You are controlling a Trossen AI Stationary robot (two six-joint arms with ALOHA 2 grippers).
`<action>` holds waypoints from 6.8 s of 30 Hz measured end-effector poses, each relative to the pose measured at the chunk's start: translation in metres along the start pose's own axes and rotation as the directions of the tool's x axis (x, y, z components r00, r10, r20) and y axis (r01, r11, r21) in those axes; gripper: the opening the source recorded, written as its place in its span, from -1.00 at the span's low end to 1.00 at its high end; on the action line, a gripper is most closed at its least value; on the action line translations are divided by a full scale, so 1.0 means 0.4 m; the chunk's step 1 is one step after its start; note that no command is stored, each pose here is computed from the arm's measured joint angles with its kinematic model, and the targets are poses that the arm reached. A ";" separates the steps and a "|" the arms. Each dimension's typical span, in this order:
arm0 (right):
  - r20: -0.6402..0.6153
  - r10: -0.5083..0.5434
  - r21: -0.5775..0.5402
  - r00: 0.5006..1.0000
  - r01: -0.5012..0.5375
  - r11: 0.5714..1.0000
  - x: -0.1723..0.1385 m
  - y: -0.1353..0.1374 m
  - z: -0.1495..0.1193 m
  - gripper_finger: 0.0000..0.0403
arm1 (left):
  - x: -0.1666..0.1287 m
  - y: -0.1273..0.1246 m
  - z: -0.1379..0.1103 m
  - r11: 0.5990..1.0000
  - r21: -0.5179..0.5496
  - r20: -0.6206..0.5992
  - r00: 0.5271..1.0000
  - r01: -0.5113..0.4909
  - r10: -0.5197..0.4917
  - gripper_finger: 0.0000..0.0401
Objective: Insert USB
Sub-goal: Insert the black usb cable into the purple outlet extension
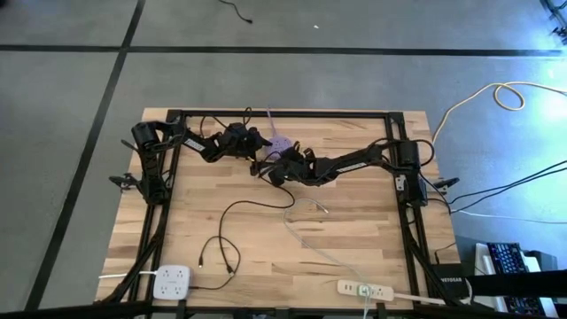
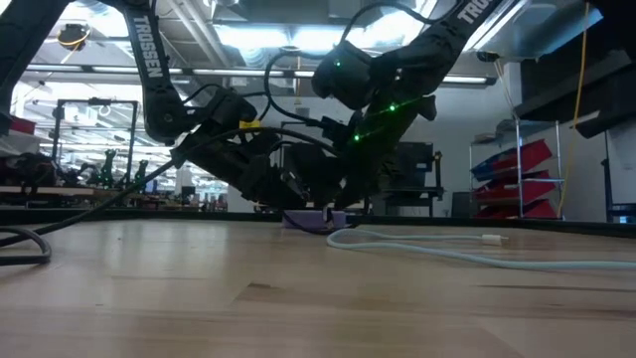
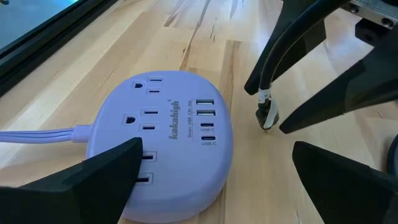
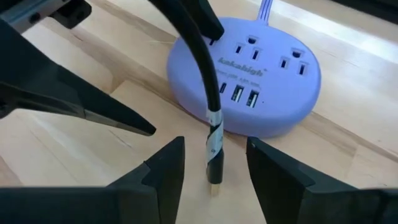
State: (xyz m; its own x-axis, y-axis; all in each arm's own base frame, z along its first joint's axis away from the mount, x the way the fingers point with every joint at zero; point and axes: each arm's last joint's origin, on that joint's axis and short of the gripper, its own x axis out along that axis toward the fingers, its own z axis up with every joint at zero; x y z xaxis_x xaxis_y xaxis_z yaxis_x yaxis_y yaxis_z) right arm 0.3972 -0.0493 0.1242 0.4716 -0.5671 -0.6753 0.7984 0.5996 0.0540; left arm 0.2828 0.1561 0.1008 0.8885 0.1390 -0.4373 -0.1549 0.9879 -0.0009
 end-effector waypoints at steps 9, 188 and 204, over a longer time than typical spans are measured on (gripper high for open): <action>-0.011 0.006 -0.012 1.000 -0.006 1.000 0.000 0.000 -0.002 -0.45 | 0.000 0.000 0.000 1.000 0.000 0.000 1.000 0.000 0.000 0.99; -0.069 0.218 -0.491 0.973 -0.224 0.842 0.019 0.012 0.056 -0.26 | -0.008 -0.003 -0.001 0.985 0.138 -0.015 0.995 0.100 -0.099 0.99; -0.040 0.155 -0.520 0.987 -0.154 0.841 0.047 0.004 0.049 -0.26 | -0.008 -0.001 -0.001 0.987 0.135 -0.017 0.996 0.084 -0.082 0.99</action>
State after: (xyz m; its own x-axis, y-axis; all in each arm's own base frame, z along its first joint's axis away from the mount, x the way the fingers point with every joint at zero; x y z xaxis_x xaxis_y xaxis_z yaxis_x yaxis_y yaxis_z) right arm 0.4148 -0.0701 0.1260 0.5746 -0.4438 -0.6877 0.4043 0.8844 -0.2331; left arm 0.2800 0.1552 0.1019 0.8906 0.0563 -0.4512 -0.0204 0.9963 0.0840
